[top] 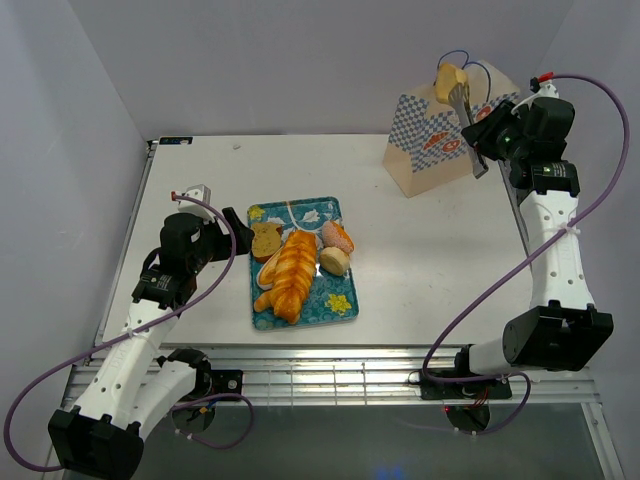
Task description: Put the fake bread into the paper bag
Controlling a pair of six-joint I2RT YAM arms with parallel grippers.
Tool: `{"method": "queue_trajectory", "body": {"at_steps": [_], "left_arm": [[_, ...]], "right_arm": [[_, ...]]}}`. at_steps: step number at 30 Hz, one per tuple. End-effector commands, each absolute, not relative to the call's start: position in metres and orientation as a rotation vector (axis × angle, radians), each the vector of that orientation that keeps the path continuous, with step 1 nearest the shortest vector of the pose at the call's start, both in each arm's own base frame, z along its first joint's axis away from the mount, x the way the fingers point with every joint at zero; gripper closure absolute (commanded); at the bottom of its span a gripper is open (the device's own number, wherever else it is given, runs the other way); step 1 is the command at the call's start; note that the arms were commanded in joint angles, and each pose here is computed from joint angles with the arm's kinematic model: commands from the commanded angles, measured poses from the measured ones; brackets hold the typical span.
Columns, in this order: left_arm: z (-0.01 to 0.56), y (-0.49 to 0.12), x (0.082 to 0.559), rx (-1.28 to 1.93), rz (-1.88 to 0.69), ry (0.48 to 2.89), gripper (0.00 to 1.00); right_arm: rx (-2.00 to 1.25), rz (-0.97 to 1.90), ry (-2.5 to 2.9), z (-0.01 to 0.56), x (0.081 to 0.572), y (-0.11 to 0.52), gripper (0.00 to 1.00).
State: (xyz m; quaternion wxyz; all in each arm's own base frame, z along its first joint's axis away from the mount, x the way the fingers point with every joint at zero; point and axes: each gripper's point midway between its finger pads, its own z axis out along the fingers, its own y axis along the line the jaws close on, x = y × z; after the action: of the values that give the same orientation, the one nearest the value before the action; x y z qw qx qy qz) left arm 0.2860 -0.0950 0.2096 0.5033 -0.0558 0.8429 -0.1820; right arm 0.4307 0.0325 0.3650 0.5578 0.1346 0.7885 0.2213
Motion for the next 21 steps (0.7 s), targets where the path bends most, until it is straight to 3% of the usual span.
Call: {"method": "queue_trajectory", "body": {"at_steps": [1,7,21], "left_arm": [[0.223,-0.097,0.286,-0.114,-0.458,1.994,0.02],[0.223,-0.097,0.286,-0.114,-0.458,1.994,0.02],[0.223,-0.097,0.286,-0.113,-0.46,1.993,0.02]], "right_arm": [[0.246,0.563,1.73,0.413,0.43,0.039,0.78],[0.242,0.572,1.728,0.415,0.429,0.04,0.7],[0.265,0.555,1.743,0.406,0.423,0.034,0.64]]}}
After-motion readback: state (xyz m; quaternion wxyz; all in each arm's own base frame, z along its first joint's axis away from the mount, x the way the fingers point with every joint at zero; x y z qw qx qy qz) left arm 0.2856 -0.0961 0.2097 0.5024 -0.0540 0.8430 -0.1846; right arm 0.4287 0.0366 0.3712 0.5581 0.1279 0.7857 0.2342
